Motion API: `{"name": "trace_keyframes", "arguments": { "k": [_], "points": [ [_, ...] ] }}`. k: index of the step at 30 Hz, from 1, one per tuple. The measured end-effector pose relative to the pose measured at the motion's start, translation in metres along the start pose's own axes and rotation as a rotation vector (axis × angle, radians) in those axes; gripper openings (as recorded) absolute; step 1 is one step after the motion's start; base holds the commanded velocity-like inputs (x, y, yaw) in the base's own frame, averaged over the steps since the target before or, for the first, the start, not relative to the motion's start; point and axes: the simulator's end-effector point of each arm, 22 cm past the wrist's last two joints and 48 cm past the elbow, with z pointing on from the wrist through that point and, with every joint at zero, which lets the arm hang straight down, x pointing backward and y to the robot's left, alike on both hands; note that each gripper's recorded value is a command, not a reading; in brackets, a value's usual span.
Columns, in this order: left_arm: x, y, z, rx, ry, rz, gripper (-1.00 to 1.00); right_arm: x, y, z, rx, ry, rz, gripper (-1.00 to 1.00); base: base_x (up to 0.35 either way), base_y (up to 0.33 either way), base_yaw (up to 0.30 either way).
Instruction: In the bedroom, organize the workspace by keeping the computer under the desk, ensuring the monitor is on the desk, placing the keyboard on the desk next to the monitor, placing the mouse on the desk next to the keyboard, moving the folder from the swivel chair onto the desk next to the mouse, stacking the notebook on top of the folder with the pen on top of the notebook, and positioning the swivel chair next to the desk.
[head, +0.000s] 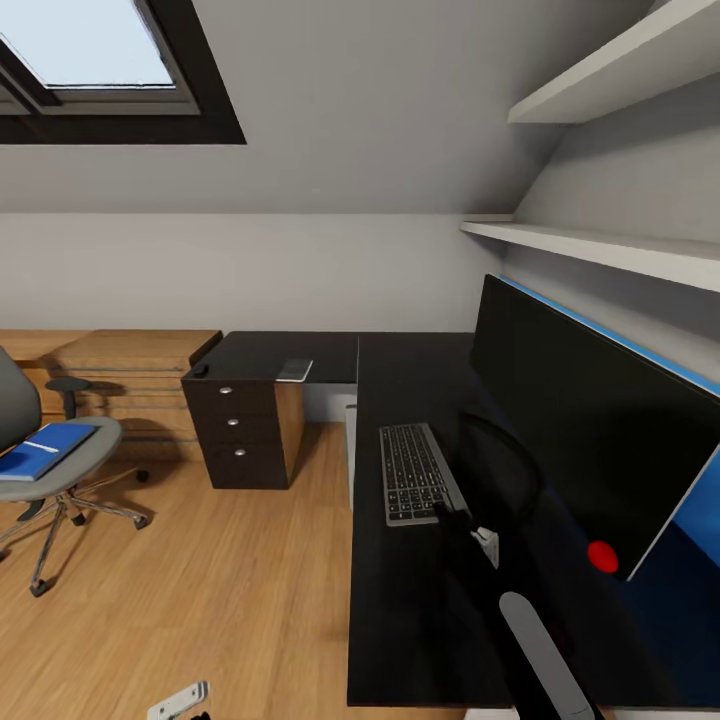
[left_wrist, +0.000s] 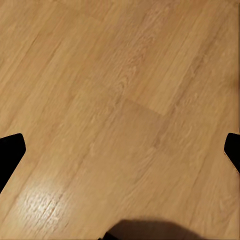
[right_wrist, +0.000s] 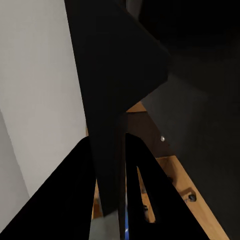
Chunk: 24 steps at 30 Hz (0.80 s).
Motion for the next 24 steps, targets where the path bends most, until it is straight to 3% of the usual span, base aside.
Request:
{"name": "trace_keyframes", "arguments": {
  "k": [19, 24],
  "points": [
    [-0.0013, -0.0001, -0.0001, 0.000, -0.006, -0.002, 1.00, -0.0016, -0.0018, 0.0002, 0.004, -0.006, 0.004, -1.00, 0.133, 0.000, 0.000],
    [-0.0014, 0.0002, 0.0000, 0.000, -0.006, -0.002, 1.00, -0.0042, -0.0023, 0.0011, 0.004, -0.042, 0.073, -1.00, 0.010, 0.000, 0.000]
  ]
}}
